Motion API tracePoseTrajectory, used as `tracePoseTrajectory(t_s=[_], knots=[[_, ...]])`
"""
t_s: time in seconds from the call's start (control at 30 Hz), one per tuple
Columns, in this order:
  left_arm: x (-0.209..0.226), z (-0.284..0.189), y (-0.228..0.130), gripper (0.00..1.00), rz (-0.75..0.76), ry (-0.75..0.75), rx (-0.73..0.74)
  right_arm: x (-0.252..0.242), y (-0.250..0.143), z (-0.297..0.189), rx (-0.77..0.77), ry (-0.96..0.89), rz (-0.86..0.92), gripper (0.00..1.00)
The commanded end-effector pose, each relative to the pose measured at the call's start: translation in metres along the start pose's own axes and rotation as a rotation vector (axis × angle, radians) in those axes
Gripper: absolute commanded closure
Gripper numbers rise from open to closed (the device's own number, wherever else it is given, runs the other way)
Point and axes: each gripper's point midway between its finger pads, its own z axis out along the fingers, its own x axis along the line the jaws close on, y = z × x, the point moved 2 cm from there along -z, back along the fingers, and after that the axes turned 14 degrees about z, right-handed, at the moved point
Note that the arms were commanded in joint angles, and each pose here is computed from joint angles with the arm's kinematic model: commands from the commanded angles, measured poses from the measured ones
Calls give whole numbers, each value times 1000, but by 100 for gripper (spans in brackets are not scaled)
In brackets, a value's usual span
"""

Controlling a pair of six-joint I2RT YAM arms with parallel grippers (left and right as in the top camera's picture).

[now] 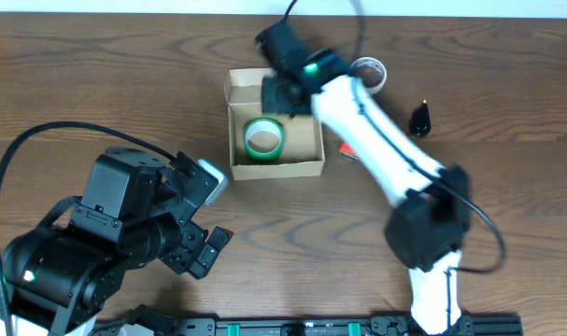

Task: Pack container
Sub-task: 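Release the green tape and grasp the white masking tape roll's rim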

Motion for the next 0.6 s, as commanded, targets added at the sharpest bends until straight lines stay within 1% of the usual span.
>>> tracePoseTrajectory(t_s=[0.0,0.1,0.2,0.27,0.4,0.57], knots=[[-2,-4,4,5,1,-9,-18,-14,56,-52,-194,12,-169,46],[-2,-4,4,5,1,-9,-18,-40,79,-50,-224,-43,-233,44],[-2,-4,4,5,2,-9,-19,-69,95,-37,-207,-96,-247,41],[-2,-4,4,5,1,-9,-18,-86,103,-26,-192,-126,-252,40],[-2,-4,4,5,1,-9,-18,-115,116,-2,-163,-174,-250,39],[-2,-4,4,5,1,-9,-18,-146,121,34,-111,-223,-260,39]])
